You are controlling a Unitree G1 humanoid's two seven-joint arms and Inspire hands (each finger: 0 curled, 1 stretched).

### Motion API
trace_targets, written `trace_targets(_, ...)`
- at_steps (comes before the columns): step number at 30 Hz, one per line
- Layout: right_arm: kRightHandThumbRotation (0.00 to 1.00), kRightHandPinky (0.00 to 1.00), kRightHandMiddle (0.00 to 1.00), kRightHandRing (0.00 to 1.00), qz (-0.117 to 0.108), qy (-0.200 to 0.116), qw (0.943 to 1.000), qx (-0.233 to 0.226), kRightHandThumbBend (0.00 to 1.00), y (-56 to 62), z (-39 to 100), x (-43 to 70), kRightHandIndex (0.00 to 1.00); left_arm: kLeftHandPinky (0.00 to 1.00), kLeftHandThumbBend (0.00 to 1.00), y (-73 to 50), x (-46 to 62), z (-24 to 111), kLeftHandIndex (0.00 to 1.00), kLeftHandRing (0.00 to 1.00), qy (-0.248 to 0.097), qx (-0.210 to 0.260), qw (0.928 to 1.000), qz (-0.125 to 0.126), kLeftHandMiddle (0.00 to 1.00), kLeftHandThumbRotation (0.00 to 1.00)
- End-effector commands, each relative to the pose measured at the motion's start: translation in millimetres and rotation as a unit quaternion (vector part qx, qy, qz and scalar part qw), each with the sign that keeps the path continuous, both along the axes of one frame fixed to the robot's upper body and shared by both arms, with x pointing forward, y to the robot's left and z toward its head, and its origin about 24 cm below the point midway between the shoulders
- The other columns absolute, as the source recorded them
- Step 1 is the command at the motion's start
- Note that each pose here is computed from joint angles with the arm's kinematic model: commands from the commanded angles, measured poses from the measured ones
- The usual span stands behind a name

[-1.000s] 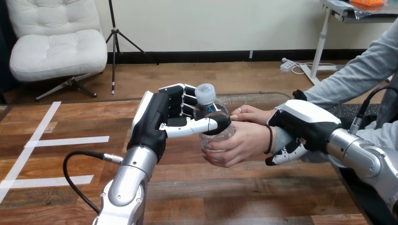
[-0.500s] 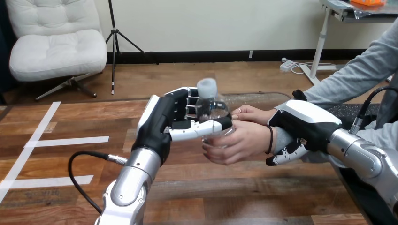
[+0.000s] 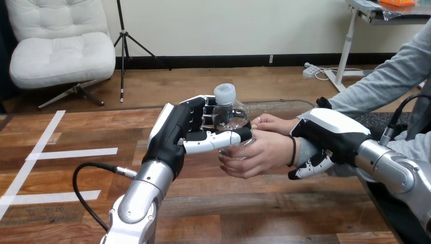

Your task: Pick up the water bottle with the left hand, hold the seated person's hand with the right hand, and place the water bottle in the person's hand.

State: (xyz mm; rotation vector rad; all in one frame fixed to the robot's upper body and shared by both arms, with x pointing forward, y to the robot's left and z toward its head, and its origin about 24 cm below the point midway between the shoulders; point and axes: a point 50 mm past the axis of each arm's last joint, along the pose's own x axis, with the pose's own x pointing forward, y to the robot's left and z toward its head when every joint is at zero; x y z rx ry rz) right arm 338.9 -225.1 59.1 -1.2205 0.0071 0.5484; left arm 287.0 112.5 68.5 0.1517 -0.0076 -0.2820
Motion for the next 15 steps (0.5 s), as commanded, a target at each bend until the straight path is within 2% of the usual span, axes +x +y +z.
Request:
trace_targets(1,0.0,0.17,0.26,0.2,0.019,-0.074,0.9961,0.044,0.62,15.0,36.4,17.6,0.27,0.74,1.0,0.7,5.4,23.2,0.8,0.86,-0.046,0.004,0.9989,-0.006,0.85,0.6)
trace_targets(10,0.0,0.17,0.26,0.2,0.02,-0.075,0.9959,0.047,0.62,14.6,36.1,16.9,0.27,0.77,1.0,5.2,4.8,22.7,0.84,0.87,-0.045,0.003,0.999,0.0,0.87,0.67)
trace_targets(15,0.0,0.16,0.26,0.2,0.019,-0.072,0.9962,0.045,0.62,14.3,36.4,17.0,0.27,0.85,1.0,9.7,4.3,22.0,0.87,0.91,-0.04,-0.004,0.9992,0.008,0.9,0.69)
